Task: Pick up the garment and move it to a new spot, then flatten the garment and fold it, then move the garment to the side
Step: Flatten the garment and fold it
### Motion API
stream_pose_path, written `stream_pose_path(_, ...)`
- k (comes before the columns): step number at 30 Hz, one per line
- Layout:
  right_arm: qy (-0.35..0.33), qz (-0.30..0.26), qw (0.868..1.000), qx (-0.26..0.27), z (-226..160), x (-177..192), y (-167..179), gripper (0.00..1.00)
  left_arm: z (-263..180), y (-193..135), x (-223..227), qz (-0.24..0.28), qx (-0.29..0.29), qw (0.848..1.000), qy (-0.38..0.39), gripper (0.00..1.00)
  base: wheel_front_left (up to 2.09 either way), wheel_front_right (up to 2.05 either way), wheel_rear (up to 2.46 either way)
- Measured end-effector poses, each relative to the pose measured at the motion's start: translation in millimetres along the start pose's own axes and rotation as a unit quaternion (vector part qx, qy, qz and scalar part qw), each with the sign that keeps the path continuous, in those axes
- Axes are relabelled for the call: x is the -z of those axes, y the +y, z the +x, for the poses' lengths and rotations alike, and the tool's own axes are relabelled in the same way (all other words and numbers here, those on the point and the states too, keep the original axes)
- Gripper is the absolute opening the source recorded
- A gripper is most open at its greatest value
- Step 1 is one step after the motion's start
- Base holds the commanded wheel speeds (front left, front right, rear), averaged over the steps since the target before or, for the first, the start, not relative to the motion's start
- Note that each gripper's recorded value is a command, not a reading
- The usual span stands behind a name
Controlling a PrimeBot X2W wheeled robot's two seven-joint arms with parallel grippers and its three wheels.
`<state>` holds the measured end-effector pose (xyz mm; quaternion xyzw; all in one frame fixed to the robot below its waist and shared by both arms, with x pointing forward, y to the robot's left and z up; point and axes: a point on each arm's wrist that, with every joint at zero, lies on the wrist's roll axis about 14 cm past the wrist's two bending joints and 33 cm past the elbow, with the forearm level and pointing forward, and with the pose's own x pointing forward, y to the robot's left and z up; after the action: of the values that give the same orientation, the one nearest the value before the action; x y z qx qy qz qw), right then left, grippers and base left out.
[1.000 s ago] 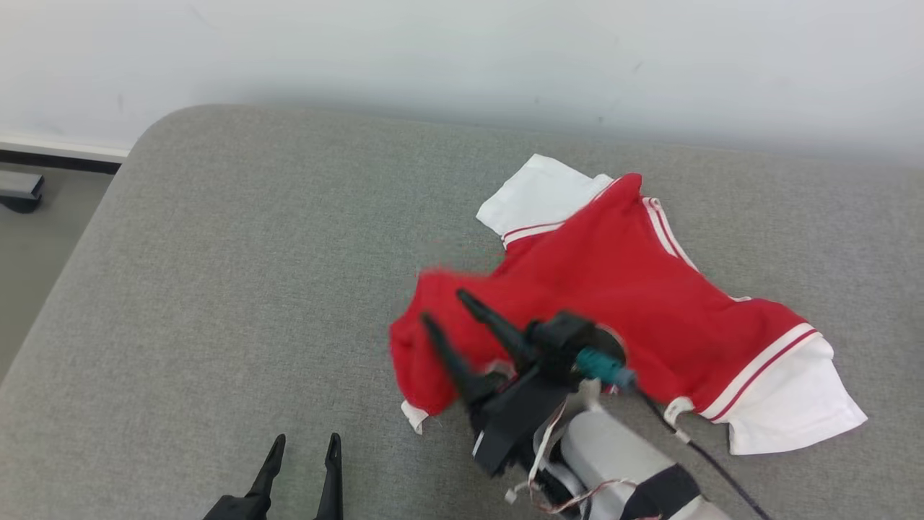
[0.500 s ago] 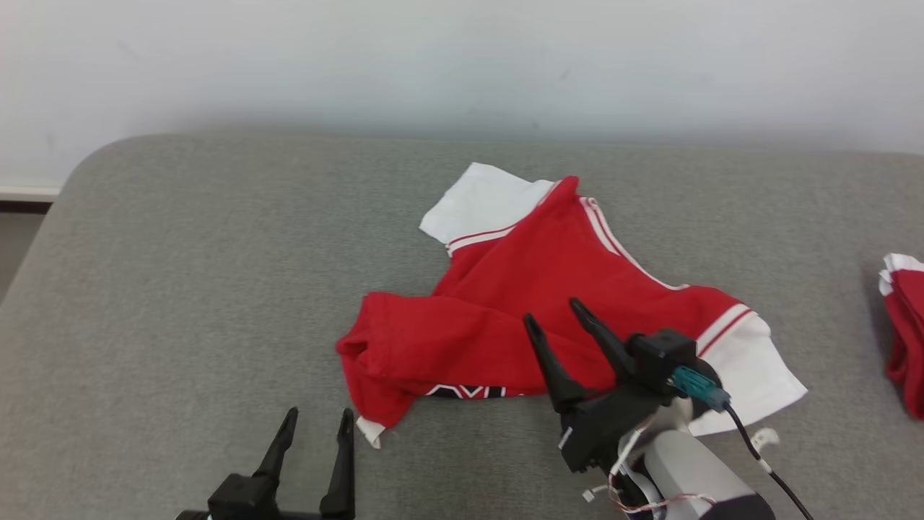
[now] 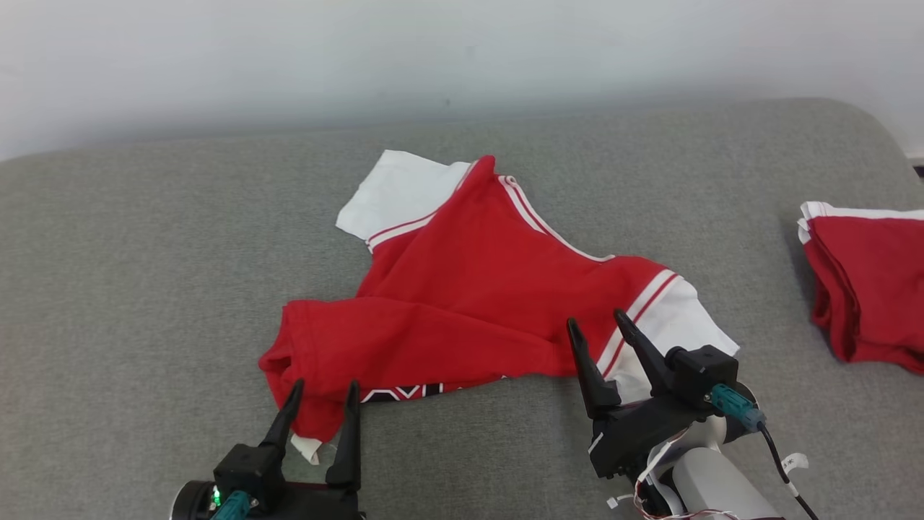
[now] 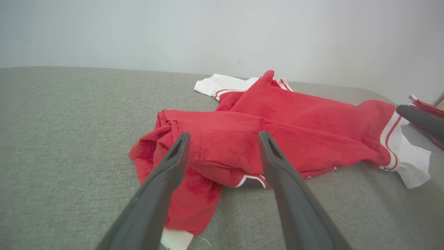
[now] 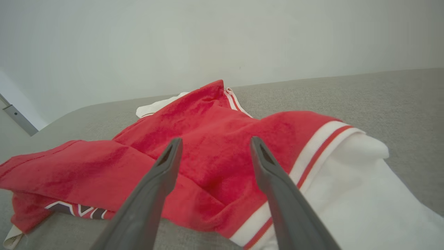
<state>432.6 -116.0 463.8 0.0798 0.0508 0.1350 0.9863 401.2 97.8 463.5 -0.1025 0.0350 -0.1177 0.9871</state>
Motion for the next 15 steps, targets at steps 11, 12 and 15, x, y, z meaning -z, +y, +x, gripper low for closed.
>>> stream_pose_path(11, 0.012, 0.006, 1.0, 0.02, -4.4, 10.9, -10.2, 1.0, 6.1, 14.5, 9.1, 0.009, -0.029, 0.999, 0.012, 1.0, 0.0, 0.0, 0.0)
stream_pose_path(12, 0.012, 0.006, 1.0, 0.02, -4.3, 11.2, -10.0, 1.0, 5.9, 14.7, 9.6, 0.009, -0.029, 0.999, 0.013, 1.0, 0.0, 0.0, 0.0)
stream_pose_path(15, 0.016, 0.007, 1.0, 0.019, -4.3, 13.9, -9.1, 1.0, 5.1, 15.9, 10.7, 0.009, -0.032, 0.999, 0.015, 1.0, 0.0, 0.0, 0.0)
